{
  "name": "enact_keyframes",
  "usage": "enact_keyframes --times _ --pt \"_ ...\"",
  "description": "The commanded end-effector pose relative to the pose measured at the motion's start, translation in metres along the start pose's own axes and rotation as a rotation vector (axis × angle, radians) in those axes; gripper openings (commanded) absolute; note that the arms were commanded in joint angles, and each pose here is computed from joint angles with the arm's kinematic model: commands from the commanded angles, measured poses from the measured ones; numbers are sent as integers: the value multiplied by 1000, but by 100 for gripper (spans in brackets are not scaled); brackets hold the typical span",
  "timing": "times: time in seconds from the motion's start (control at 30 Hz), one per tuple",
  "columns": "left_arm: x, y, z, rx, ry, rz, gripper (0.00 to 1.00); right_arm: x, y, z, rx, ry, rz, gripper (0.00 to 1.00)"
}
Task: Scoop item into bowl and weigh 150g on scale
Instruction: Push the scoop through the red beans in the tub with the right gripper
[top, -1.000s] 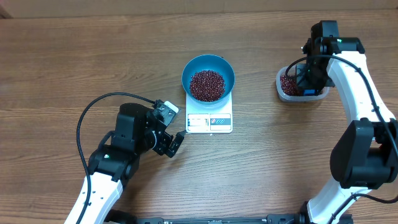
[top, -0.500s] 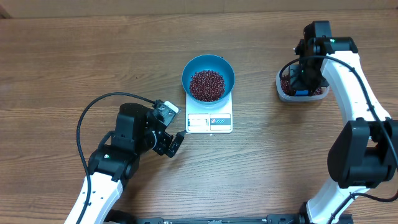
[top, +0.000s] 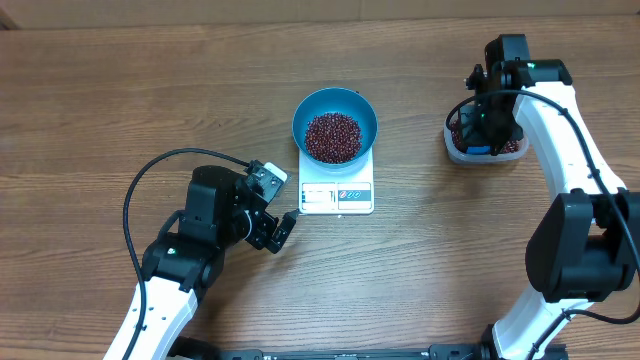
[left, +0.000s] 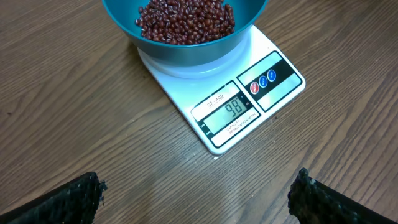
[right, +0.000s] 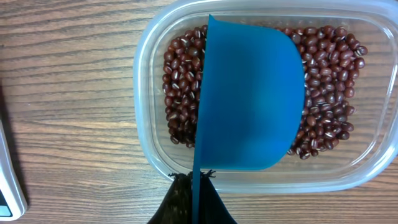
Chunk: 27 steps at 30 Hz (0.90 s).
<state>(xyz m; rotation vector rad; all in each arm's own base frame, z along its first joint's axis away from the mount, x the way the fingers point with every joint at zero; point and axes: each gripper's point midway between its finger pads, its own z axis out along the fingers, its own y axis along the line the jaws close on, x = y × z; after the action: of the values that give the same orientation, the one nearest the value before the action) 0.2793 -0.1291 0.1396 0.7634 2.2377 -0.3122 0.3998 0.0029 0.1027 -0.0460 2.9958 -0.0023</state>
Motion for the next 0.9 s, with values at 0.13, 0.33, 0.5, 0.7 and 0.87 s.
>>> enact_keyframes --times 0.13,0.33,0.5,0.7,0.87 --pt "0 0 -2 -3 -8 0 100 4 9 11 -43 19 -16 4" --pt "0 0 -2 -2 -8 0 99 9 13 18 -66 28 -16 4" --pt "0 0 -2 -3 -8 0 100 3 27 16 -176 4 -3 4" --pt "0 0 -2 -3 -8 0 100 -2 27 8 -299 -20 50 4" --pt "0 0 -2 -3 -8 0 100 -4 23 3 -384 -33 94 4"
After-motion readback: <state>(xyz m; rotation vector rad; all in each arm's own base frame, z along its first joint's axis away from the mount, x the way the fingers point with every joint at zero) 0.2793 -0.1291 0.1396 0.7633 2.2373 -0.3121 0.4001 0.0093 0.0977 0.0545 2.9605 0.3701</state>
